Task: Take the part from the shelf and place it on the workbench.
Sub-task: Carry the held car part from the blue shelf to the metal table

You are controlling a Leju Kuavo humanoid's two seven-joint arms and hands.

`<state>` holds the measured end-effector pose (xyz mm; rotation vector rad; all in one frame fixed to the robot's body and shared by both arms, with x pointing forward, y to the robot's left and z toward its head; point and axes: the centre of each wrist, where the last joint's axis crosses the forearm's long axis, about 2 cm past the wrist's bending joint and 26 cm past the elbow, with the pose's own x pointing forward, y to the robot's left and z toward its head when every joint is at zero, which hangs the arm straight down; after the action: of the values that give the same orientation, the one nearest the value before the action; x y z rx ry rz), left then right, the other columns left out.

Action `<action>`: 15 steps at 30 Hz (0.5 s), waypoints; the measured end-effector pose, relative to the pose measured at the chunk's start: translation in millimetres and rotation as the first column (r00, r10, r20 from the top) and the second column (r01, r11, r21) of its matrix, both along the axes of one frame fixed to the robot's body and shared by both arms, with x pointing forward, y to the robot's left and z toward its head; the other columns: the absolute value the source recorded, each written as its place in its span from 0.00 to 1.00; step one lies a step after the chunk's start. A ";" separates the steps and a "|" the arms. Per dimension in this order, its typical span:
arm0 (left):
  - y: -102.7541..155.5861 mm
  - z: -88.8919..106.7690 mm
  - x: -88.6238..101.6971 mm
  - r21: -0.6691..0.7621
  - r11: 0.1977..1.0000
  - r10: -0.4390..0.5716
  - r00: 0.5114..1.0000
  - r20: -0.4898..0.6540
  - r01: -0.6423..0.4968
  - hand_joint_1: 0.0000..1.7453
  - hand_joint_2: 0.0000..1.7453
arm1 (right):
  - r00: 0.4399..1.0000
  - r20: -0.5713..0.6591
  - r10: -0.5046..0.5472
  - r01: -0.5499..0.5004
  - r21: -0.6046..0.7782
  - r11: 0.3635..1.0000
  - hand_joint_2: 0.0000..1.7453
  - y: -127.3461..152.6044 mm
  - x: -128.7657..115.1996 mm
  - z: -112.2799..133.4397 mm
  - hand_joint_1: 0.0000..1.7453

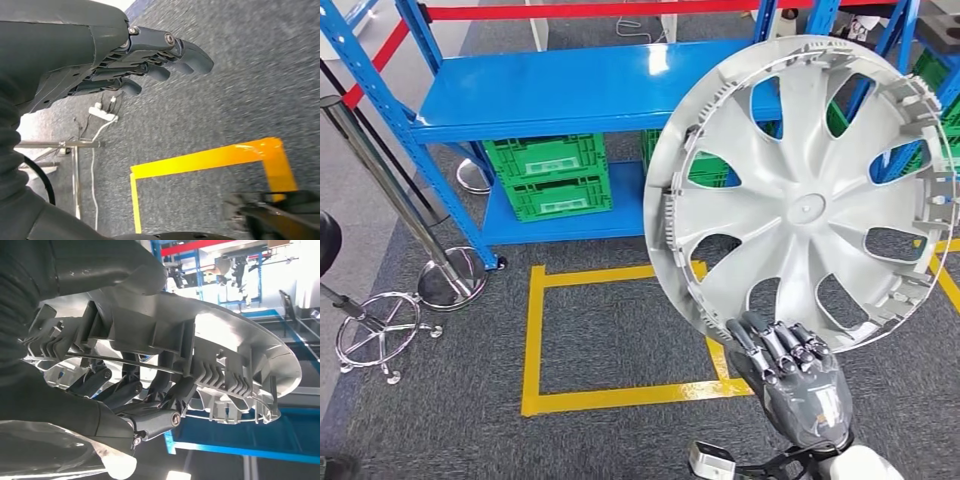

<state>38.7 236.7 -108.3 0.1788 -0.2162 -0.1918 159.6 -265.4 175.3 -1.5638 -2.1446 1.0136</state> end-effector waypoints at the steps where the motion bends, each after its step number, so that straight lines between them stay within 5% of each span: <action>1: 0.0 0.0 0.1 -0.002 1.000 0.003 1.000 0.000 -0.003 0.00 1.00 | 1.000 0.003 -0.006 0.006 0.006 1.000 1.00 0.1 1.1 0.7 1.00; 15: -3.9 1.2 7.2 -0.017 1.000 0.026 1.000 -0.009 -0.026 0.00 1.00 | 1.000 0.019 -0.002 0.002 0.014 1.000 1.00 2.1 5.3 3.8 1.00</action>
<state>45.9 232.8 -107.1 0.1634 -0.2063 -0.1647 164.9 -263.3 179.1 -1.5752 -2.1580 0.9854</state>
